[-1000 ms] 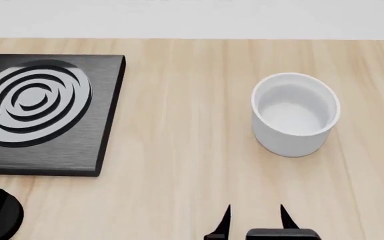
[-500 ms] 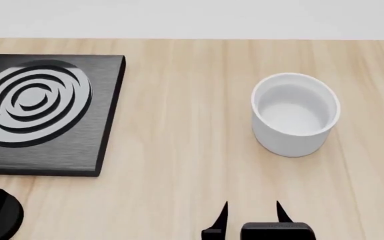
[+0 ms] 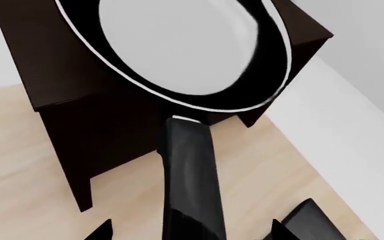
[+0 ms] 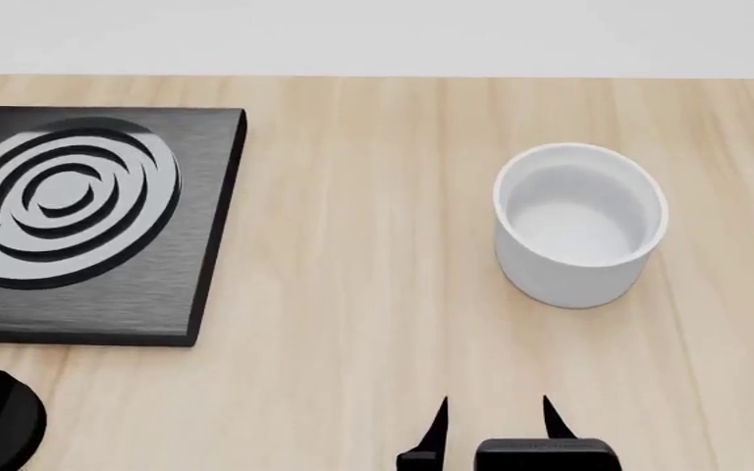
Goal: Put the frying pan on the cabinet shelf.
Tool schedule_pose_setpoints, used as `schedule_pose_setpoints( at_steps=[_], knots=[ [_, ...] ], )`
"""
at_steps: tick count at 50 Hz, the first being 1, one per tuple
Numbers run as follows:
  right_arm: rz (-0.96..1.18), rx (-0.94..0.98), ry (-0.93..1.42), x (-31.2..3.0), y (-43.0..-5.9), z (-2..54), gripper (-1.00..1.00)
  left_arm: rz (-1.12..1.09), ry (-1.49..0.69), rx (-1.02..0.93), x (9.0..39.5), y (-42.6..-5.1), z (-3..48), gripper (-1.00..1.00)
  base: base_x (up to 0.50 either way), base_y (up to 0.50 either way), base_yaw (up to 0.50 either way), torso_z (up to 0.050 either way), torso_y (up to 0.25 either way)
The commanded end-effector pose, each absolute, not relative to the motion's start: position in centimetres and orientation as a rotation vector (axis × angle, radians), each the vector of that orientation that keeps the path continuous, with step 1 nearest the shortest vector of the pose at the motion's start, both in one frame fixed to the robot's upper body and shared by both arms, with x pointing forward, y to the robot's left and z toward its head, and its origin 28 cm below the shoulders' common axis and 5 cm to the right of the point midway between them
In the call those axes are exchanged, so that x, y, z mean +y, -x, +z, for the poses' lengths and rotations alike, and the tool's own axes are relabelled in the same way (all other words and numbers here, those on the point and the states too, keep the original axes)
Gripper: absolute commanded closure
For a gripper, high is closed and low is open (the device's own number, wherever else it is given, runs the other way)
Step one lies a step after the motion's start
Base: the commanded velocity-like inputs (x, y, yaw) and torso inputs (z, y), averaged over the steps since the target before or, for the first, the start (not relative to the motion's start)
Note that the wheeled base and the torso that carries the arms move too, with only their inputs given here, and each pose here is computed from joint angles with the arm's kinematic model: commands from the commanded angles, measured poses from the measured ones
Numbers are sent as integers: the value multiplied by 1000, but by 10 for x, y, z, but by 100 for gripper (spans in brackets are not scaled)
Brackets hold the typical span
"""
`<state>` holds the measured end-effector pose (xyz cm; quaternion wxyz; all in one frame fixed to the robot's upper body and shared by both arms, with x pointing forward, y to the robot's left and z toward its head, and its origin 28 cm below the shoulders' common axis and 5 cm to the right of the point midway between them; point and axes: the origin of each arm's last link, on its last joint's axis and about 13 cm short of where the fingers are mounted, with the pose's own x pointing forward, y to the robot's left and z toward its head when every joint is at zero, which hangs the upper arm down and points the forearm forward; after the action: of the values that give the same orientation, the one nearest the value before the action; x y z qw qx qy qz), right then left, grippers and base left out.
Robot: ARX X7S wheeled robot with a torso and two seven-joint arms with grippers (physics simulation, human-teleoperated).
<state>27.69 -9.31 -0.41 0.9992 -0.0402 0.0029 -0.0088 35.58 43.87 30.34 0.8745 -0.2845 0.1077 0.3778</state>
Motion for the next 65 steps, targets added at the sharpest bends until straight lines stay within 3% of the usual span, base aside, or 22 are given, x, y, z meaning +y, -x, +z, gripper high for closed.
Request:
schedule_pose_setpoints(
  at_steps=[1,21,30,32,46,65],
  knots=[
    [-15,5,78,-94,-276,-5,-100,774,567,229,436,-355,313,-100,0,0,0,0,0],
    [-11,9,72,-95,-274,-9,-100,770,437,166,445,-345,344,-100,0,0,0,0,0],
    [-12,9,70,-96,-272,-9,-100,723,383,159,452,-342,331,-100,0,0,0,0,0],
    [-12,10,71,-96,-272,-9,-100,691,288,192,451,-340,327,-100,0,0,0,0,0],
    [-11,10,70,-96,-272,-10,-100,741,292,167,456,-326,333,-100,0,0,0,0,0],
    [-9,10,65,-98,-267,-9,-100,615,311,93,439,-302,354,-100,0,0,0,0,0]
  ],
)
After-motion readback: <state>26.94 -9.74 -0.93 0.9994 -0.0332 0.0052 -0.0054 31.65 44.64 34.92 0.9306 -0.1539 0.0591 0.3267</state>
